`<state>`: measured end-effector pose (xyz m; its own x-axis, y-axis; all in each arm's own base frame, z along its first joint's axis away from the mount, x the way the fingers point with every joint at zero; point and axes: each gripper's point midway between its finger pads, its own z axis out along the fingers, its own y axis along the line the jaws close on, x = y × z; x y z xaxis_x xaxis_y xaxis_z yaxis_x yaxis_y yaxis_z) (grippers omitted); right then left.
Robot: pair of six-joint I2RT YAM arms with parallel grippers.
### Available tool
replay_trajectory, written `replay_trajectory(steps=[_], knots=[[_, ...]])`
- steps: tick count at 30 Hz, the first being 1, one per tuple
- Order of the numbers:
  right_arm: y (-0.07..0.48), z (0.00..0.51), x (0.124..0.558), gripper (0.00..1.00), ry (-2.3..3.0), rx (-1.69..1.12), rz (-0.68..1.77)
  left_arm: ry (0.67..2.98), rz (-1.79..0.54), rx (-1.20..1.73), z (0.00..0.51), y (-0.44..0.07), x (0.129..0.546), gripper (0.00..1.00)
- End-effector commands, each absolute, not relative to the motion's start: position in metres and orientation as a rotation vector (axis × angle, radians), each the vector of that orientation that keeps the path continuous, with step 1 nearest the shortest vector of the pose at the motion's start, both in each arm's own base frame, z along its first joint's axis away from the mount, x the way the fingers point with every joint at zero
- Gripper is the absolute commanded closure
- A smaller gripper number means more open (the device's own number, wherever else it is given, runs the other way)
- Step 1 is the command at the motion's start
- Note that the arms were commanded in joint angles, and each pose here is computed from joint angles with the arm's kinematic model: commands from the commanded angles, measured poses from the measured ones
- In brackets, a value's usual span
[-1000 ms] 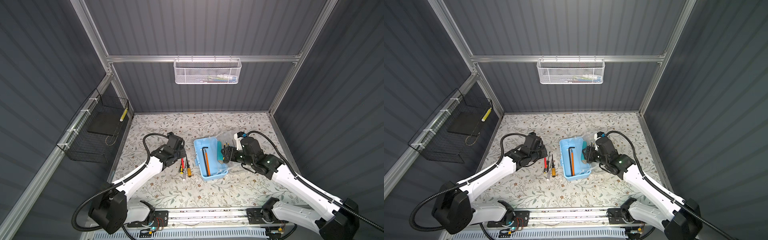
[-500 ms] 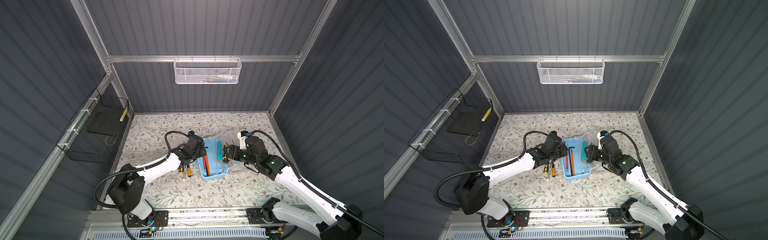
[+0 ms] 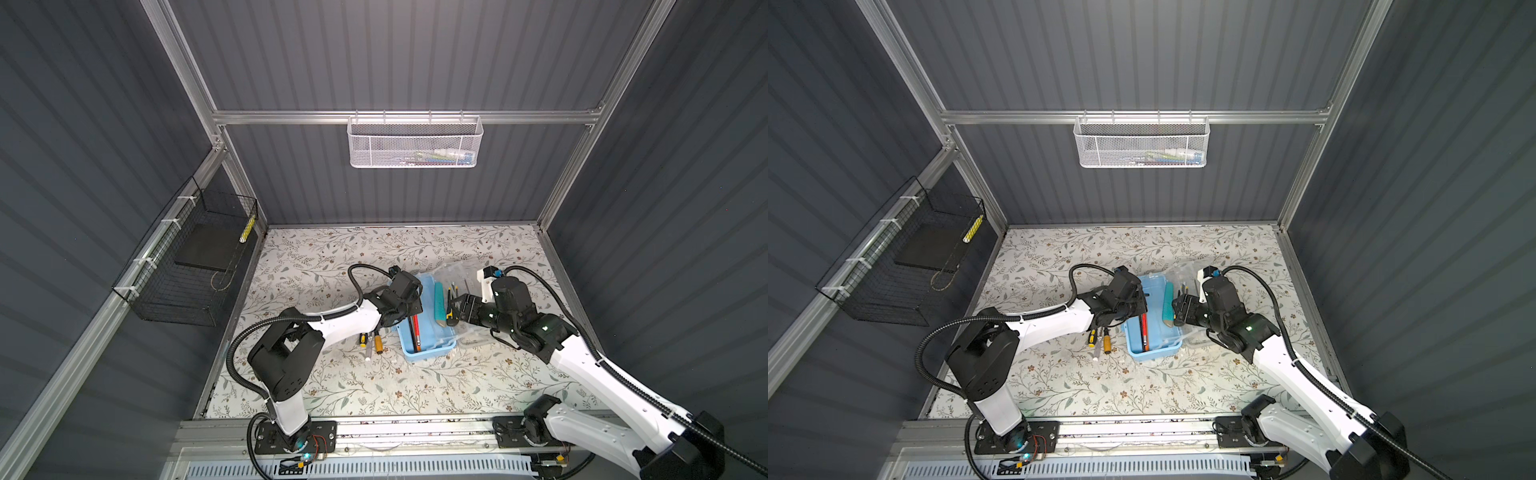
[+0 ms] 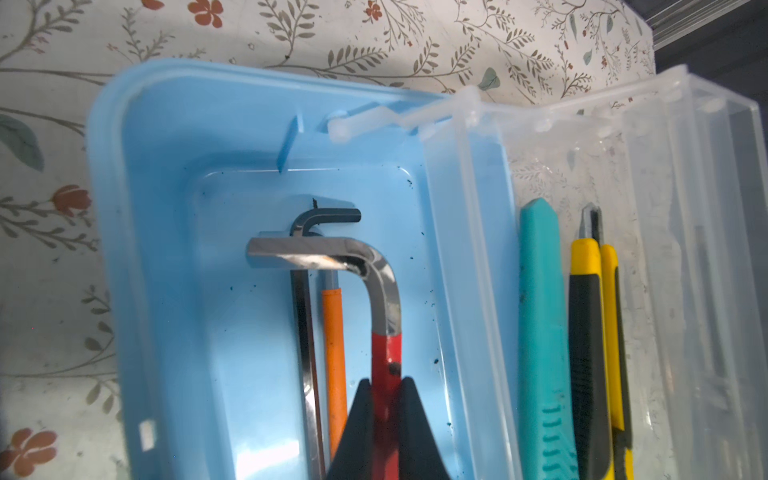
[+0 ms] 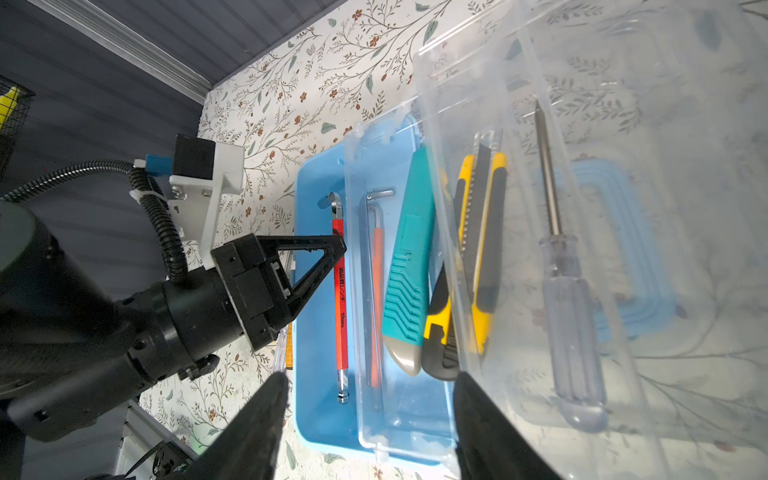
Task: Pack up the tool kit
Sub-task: 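Lower the red hex key into the blue box and open the left gripper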
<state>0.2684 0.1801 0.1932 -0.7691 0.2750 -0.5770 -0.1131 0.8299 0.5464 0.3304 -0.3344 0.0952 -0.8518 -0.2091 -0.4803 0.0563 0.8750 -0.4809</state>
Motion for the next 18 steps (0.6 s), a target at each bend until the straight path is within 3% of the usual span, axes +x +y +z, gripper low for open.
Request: replay_trajectory(steps=[1,10,14,18], knots=[[0.178,0.196,0.267,0.36,2.316,0.105,0.760,2.500,-0.676,-0.128,0.102,-0.343,0.337,1.00],[0.169,0.193,0.265,0.33,2.312,0.128,0.750,2.547,-0.596,-0.125,0.083,-0.340,0.339,1.00],[0.168,0.193,0.265,0.33,2.308,0.131,0.754,2.554,-0.581,-0.109,0.081,-0.341,0.339,0.74],[0.169,0.193,0.265,0.32,2.310,0.126,0.758,2.545,-0.578,-0.098,0.085,-0.341,0.341,0.70]])
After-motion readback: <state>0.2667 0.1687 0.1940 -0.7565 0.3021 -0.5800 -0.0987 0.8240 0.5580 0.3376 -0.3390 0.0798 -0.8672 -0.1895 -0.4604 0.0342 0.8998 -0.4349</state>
